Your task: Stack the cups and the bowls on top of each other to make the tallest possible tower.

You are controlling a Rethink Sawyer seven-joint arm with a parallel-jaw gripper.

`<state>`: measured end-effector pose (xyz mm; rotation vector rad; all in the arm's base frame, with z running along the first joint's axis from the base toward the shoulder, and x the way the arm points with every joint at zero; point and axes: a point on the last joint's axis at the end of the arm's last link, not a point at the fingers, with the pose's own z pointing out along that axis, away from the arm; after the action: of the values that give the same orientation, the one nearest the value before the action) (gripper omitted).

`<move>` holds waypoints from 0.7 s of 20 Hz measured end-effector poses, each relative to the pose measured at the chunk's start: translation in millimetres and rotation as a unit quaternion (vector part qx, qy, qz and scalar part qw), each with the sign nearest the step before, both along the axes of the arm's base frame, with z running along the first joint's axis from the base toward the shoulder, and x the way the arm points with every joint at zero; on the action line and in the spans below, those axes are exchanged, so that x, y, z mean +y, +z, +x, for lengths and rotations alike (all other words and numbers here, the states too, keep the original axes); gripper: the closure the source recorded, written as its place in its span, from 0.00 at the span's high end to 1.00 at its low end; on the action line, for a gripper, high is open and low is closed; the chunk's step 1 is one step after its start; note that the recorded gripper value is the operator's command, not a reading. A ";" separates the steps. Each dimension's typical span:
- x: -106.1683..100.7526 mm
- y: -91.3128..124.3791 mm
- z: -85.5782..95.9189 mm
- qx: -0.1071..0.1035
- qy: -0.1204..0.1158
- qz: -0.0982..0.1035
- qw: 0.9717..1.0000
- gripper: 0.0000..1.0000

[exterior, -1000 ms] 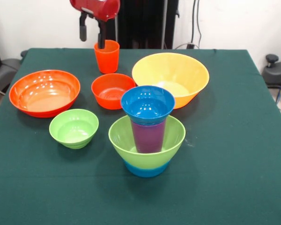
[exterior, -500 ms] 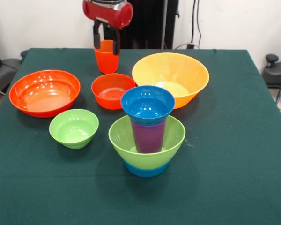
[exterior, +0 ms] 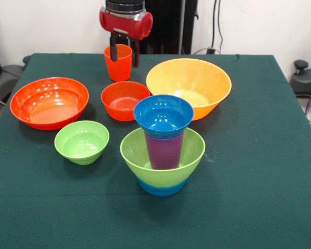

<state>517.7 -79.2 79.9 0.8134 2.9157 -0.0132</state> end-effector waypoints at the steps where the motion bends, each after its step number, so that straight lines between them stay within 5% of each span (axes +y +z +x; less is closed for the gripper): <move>1: 0.3 -4.1 -3.5 -0.001 0.006 -0.001 1.000 1.00; 14: 6.6 -16.3 -31.2 0.015 0.036 -0.018 0.999 1.00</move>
<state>486.5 -72.6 63.5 0.7086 2.9623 -0.0715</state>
